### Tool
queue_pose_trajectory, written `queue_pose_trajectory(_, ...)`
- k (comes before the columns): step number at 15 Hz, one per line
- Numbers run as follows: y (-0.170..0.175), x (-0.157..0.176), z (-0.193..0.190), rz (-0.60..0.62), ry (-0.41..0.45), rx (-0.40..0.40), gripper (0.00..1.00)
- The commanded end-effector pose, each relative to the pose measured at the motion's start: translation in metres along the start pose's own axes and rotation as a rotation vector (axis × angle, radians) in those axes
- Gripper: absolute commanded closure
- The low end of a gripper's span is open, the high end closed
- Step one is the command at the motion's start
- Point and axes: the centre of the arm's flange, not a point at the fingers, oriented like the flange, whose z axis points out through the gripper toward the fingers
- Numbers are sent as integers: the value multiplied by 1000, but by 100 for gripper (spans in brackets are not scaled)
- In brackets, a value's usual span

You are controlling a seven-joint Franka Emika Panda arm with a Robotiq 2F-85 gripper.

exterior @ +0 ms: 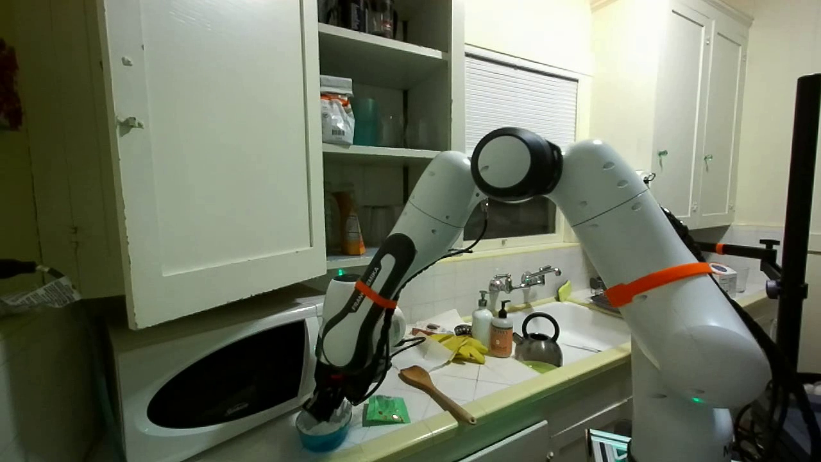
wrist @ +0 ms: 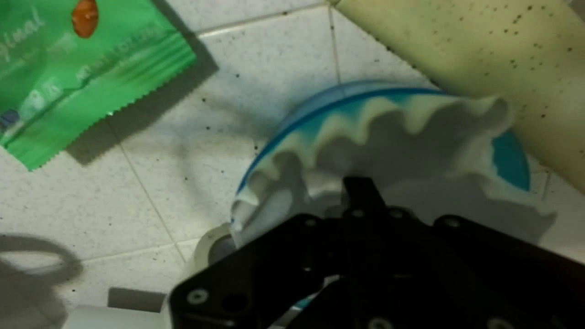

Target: Put the cupcake liner in the blue bowl

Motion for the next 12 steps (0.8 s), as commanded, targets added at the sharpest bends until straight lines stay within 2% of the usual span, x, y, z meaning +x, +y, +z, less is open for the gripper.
queue_pose_trajectory(1, -13, -4, -15, -48, 35, 17, 100)
queue_pose_trajectory(5, -26, -9, -31, -78, 44, 11, 100)
queue_pose_trajectory(12, -17, -21, -46, -70, 18, -38, 100)
